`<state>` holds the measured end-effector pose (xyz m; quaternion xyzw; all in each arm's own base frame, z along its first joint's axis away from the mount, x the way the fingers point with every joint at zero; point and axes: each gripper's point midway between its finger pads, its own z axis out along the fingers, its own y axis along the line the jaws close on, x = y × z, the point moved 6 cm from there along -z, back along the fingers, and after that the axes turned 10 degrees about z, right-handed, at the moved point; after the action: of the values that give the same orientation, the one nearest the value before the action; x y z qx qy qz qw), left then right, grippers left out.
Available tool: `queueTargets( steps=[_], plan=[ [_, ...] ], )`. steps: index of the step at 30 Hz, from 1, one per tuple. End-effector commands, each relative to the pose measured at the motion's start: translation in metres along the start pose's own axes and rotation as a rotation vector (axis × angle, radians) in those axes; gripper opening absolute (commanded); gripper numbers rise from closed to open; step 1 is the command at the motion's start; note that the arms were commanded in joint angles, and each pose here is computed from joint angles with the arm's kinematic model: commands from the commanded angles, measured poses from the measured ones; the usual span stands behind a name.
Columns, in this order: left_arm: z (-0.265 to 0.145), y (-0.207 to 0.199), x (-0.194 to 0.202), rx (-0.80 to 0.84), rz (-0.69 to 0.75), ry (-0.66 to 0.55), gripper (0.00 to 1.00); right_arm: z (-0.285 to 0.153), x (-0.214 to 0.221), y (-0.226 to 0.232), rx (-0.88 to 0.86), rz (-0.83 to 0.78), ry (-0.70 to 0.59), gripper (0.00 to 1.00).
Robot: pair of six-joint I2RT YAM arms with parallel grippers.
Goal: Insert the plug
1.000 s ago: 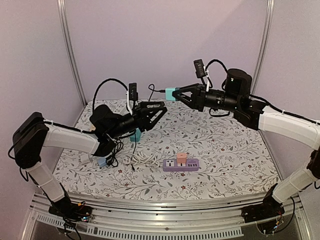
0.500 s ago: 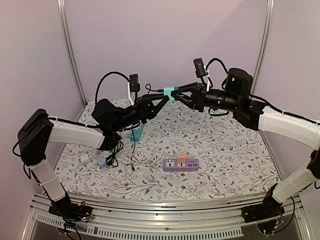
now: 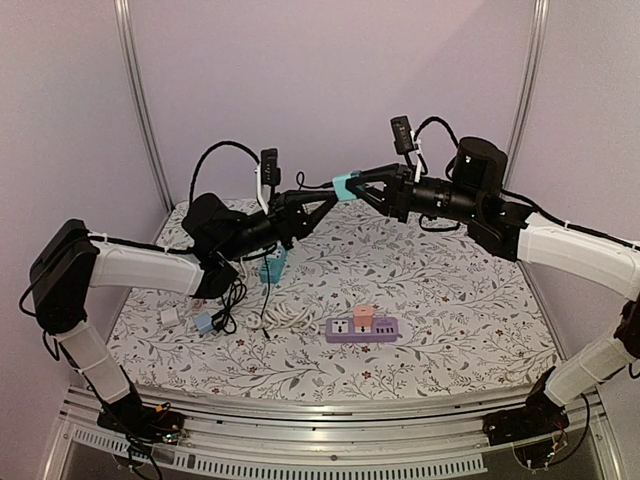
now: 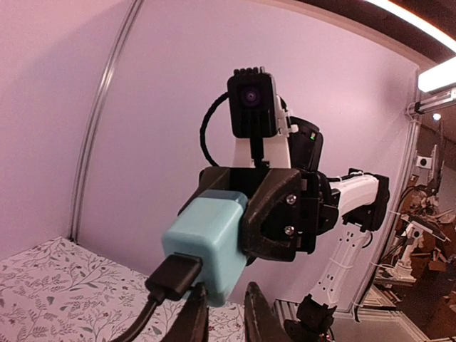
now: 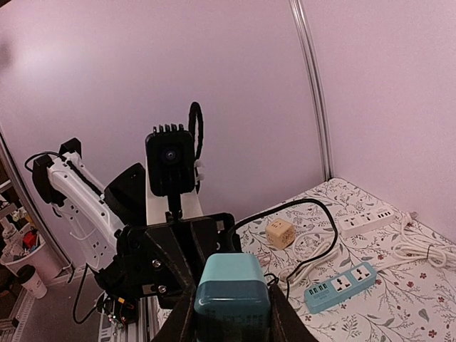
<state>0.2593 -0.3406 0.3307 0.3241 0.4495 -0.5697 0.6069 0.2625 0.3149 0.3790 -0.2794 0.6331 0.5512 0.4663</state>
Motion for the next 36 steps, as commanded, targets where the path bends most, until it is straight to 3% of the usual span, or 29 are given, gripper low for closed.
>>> queueTargets(
  steps=[1,5,9,11,14,23,25,30,36],
  plan=[
    [-0.004,-0.016,0.009,0.078,0.035,0.022,0.33,-0.002,0.003,0.007,-0.006,-0.016,0.018,0.00],
    [-0.010,-0.012,0.020,0.057,0.045,0.035,0.60,-0.004,-0.004,0.014,-0.023,-0.029,0.004,0.00],
    [-0.002,-0.016,0.018,0.082,0.067,0.017,0.78,-0.002,-0.004,0.017,-0.053,-0.014,0.009,0.00],
    [0.002,-0.016,0.016,0.089,0.074,-0.009,0.82,-0.002,-0.003,0.017,-0.057,-0.008,0.009,0.00],
    [0.001,-0.011,0.009,0.072,0.083,-0.100,0.81,-0.003,-0.004,0.018,-0.061,-0.008,0.006,0.00],
    [0.013,-0.002,0.012,0.106,0.025,-0.150,0.53,-0.002,-0.003,0.022,-0.085,0.006,0.009,0.00],
    [0.012,-0.005,0.012,0.115,0.044,-0.147,0.53,-0.003,-0.003,0.022,-0.083,0.005,0.007,0.00],
    [0.006,-0.011,0.004,0.100,0.115,-0.160,0.64,-0.005,-0.005,0.024,-0.081,-0.006,-0.001,0.00],
    [-0.001,-0.020,-0.009,0.104,0.140,-0.179,0.66,-0.004,-0.004,0.023,-0.081,-0.006,0.002,0.00]
  ],
)
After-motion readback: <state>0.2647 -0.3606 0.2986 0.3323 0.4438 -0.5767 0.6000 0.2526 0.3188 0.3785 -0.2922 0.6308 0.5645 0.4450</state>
